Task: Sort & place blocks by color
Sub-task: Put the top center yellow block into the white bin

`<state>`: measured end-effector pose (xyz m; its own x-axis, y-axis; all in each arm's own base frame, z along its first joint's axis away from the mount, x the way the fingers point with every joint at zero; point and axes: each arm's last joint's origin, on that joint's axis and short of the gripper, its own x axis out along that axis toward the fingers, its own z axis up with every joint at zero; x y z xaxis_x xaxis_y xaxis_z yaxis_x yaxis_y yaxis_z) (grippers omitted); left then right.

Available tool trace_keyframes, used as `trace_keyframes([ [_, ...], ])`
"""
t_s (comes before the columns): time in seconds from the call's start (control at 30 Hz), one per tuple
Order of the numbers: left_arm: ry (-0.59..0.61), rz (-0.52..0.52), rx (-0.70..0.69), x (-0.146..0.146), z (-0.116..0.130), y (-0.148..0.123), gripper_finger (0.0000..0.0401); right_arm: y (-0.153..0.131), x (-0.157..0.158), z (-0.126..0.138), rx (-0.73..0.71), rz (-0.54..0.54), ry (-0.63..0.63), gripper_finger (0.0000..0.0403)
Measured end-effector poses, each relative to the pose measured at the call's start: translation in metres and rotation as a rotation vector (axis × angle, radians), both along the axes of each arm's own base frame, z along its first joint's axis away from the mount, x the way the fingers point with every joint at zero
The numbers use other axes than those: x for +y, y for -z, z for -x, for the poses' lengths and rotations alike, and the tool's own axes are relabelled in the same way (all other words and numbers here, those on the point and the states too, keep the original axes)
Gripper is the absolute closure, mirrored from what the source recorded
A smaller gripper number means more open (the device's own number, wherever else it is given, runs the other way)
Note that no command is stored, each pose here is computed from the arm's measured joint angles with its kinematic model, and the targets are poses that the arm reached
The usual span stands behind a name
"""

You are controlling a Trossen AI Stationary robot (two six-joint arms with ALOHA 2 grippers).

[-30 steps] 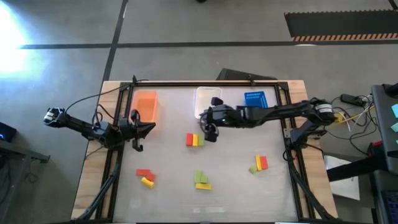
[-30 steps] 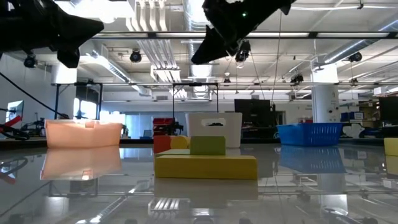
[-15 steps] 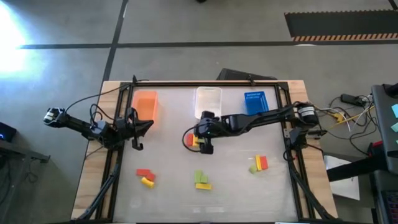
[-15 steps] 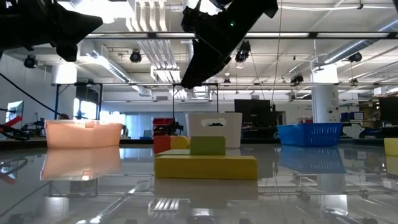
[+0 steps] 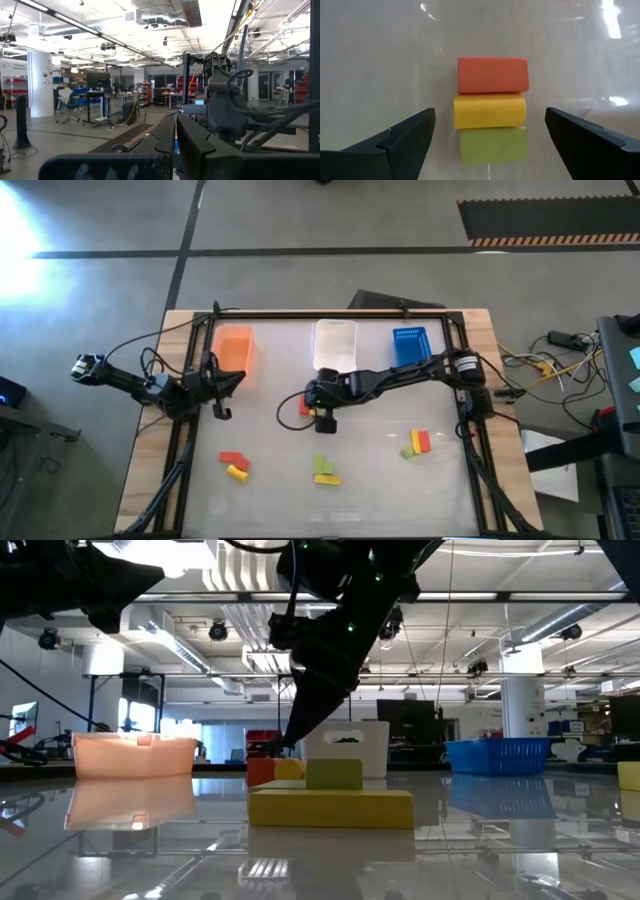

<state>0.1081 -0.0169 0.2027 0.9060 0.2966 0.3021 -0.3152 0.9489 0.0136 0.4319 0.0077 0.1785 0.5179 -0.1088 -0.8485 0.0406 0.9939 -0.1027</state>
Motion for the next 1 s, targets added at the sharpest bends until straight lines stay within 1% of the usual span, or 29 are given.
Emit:
trace_keyframes([
  [0.23,-0.010,-0.021,0.000,0.000,0.001,-0.001,0.0399,0.021,0.000,-0.005,0.042,0.004,-0.003,0.0035],
  [0.53,-0.010,-0.019,-0.003,0.000,0.001,-0.001,0.0399,0.025,-0.003,-0.010,0.013,0.025,-0.032,0.0038],
  [1.0,-0.011,-0.016,-0.003,0.000,0.001,-0.001,0.0399,0.028,-0.011,-0.010,0.013,0.011,-0.036,0.0109],
])
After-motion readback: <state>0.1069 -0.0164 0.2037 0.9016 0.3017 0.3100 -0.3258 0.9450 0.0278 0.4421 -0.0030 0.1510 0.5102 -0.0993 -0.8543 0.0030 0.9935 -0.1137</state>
